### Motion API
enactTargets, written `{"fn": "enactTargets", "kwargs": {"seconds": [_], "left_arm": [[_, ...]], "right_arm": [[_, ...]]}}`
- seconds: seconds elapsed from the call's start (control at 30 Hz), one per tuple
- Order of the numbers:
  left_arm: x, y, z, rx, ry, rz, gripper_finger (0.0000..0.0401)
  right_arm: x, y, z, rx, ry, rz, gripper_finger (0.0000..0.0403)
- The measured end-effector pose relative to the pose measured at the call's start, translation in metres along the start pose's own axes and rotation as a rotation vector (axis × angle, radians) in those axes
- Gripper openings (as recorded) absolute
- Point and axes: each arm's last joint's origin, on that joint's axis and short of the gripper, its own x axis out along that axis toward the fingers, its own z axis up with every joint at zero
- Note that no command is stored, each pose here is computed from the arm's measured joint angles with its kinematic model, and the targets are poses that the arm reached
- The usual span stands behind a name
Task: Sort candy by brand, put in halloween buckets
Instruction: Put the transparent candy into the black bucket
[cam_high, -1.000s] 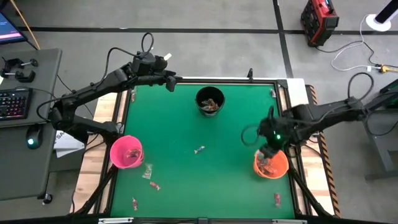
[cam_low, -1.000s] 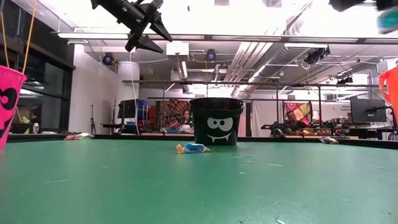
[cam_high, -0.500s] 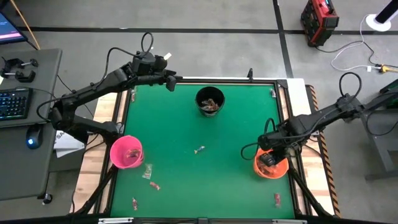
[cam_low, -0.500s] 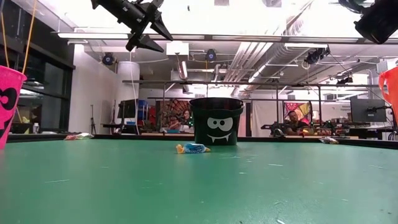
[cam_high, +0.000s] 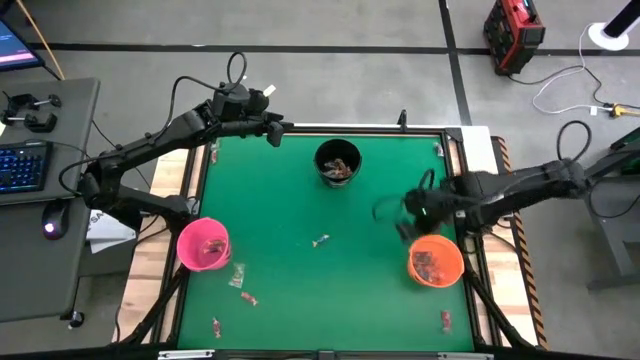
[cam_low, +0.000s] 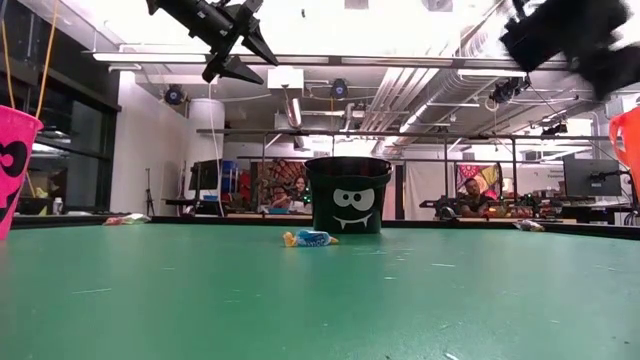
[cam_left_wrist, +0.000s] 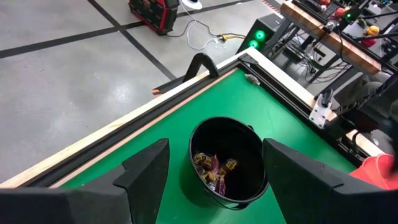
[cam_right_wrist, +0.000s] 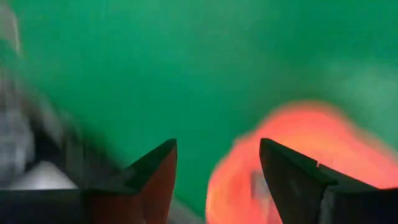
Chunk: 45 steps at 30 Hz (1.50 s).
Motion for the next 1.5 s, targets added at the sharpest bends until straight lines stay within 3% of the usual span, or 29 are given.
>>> {"fn": "enactTargets", "kwargs": {"seconds": [0.17,0.27,0.4,0.57,0.8,1.0,1.1,1.33,1.5], "left_arm": [[0.000,0.000,0.000,-0.007,0.000,0.000,0.0246],[0.000,0.000,0.000,-0.036,0.000,0.000,0.0246],[0.000,0.000,0.000,-0.053,0.000,0.000,0.0246],[0.000,0.000,0.000,-0.053,0.000,0.000,0.0246],[0.000,0.000,0.000,-0.025,0.000,0.001,0.0246],[0.000,0.002,0.000,-0.020,-0.001,0.005,0.0246],[0.000,0.002,0.001,-0.017,-0.001,0.005,0.0246],[0.000,0.002,0.000,0.032,0.001,0.002,0.0246],[0.000,0.001,0.000,0.033,0.004,-0.008,0.0246]], "right_arm": [[-0.016,-0.033,0.058,0.205,-0.447,-0.216,0.0224],[-0.022,-0.061,0.097,0.317,-0.599,-0.357,0.0224],[-0.020,-0.098,0.148,0.411,-0.658,-0.524,0.0224],[0.001,-0.150,0.192,0.543,-0.554,-0.721,0.0224],[0.032,-0.176,0.215,0.765,-0.584,-0.846,0.0224],[0.039,-0.177,0.228,0.873,-0.734,-0.924,0.0224],[0.036,-0.178,0.233,0.985,-0.828,-0.904,0.0224],[0.032,-0.181,0.238,1.110,-0.919,-0.861,0.0220],[0.026,-0.185,0.238,1.180,-0.894,-0.846,0.0190]]}}
